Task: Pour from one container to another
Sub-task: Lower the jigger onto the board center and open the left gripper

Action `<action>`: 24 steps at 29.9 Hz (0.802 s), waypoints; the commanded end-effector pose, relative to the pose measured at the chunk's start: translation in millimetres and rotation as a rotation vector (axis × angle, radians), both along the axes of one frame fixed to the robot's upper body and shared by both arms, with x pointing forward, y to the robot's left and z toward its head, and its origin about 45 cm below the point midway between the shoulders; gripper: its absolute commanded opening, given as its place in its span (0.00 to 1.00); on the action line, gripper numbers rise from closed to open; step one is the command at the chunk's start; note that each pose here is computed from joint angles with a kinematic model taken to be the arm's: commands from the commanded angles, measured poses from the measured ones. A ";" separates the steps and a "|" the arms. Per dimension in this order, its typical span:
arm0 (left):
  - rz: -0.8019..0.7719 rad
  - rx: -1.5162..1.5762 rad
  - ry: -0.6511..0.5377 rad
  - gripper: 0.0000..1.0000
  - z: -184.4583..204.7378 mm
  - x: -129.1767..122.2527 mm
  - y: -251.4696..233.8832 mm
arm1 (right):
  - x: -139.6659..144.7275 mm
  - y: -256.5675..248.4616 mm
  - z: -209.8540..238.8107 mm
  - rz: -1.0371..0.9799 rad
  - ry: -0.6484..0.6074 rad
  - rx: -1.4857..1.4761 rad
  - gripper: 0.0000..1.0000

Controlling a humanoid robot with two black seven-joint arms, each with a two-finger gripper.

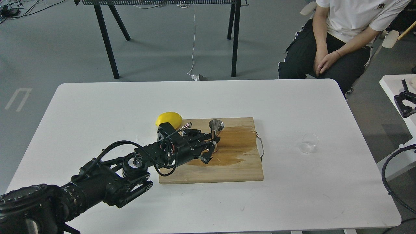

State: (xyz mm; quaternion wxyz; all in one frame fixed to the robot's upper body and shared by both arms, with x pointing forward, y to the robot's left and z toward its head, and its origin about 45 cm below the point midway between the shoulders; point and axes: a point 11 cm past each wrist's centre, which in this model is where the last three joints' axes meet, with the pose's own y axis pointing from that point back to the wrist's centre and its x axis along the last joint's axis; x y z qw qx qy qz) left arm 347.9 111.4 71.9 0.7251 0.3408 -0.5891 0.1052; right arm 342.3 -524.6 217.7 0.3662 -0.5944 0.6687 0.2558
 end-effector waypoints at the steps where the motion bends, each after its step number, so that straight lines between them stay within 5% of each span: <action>1: -0.001 0.000 0.000 0.29 0.1 -0.1 0.3 | 0.2 -0.1 0.2 -0.001 0.000 0.000 1.00; 8: -0.004 -0.004 -0.002 0.30 1.5 0.3 -0.7 | 0.0 0.0 0.0 0.000 0.000 0.000 1.00; 13: -0.012 -0.015 -0.008 0.53 4.3 -1.3 -1.4 | -0.2 -0.3 -0.4 -0.001 0.001 0.000 1.00; 24: -0.011 -0.023 -0.022 0.66 2.1 -6.1 9.3 | -0.3 -0.7 0.0 -0.003 -0.001 0.000 1.00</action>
